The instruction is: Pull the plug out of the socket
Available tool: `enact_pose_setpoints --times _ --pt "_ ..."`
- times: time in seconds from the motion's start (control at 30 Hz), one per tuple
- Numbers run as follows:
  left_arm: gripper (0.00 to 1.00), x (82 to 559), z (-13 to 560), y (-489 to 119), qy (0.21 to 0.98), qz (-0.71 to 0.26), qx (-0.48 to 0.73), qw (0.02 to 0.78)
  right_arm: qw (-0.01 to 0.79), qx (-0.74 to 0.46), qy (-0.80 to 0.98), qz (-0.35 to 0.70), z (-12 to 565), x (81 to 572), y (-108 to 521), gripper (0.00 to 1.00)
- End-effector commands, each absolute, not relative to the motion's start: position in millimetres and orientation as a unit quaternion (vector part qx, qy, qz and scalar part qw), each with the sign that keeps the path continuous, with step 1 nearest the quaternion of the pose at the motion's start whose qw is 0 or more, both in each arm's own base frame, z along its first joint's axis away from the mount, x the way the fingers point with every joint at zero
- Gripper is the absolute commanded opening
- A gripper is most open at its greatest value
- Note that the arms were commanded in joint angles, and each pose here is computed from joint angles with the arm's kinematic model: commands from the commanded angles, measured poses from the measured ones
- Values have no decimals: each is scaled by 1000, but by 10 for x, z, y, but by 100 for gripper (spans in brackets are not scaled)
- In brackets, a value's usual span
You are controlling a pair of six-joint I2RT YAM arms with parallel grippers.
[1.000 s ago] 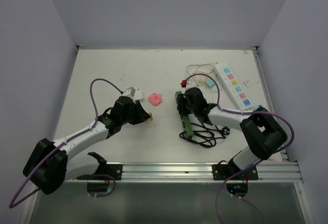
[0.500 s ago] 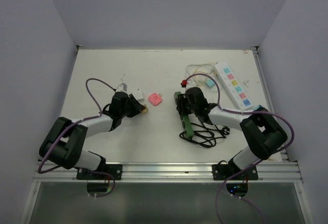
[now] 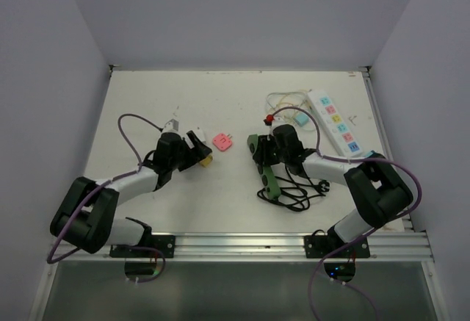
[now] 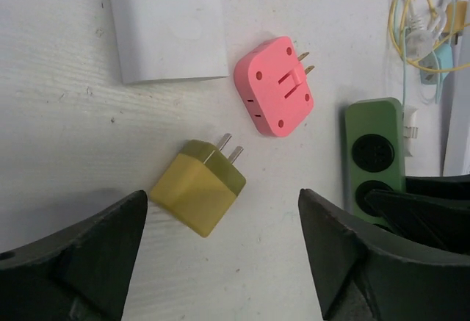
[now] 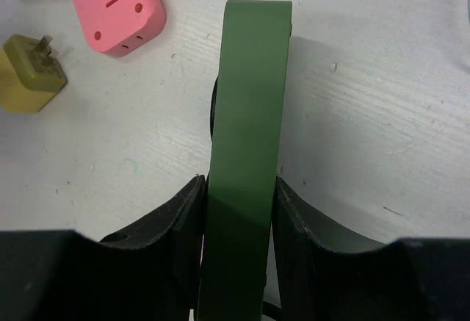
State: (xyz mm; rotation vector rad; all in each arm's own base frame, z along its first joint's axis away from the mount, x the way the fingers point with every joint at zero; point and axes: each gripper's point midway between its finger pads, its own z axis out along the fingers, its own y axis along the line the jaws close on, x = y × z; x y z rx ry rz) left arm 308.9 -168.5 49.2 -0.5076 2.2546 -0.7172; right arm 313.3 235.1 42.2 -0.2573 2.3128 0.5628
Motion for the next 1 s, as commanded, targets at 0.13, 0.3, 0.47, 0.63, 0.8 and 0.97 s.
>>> enact_pose_setpoints --times 0.13,0.3,0.47,0.63,0.8,0.97 --pt "99 3003 887 -1411 865 -235 -196 398 329 -98 878 332 500 3017 2551 0" --pt "100 2880 1299 -1113 858 -181 -187 444 311 -61 877 362 457 3066 2506 0" --pt "99 2767 1831 -818 832 -139 -181 506 310 -40 887 340 385 3103 2377 25" --pt "100 2676 2271 -630 807 -115 -173 553 316 -29 896 312 351 3106 2260 60" --pt "99 2549 2523 -493 788 -104 -173 582 336 -17 902 272 521 3149 2105 81" --pt "99 2422 2679 -404 771 -103 -169 605 376 -14 887 268 1040 3141 2020 91"
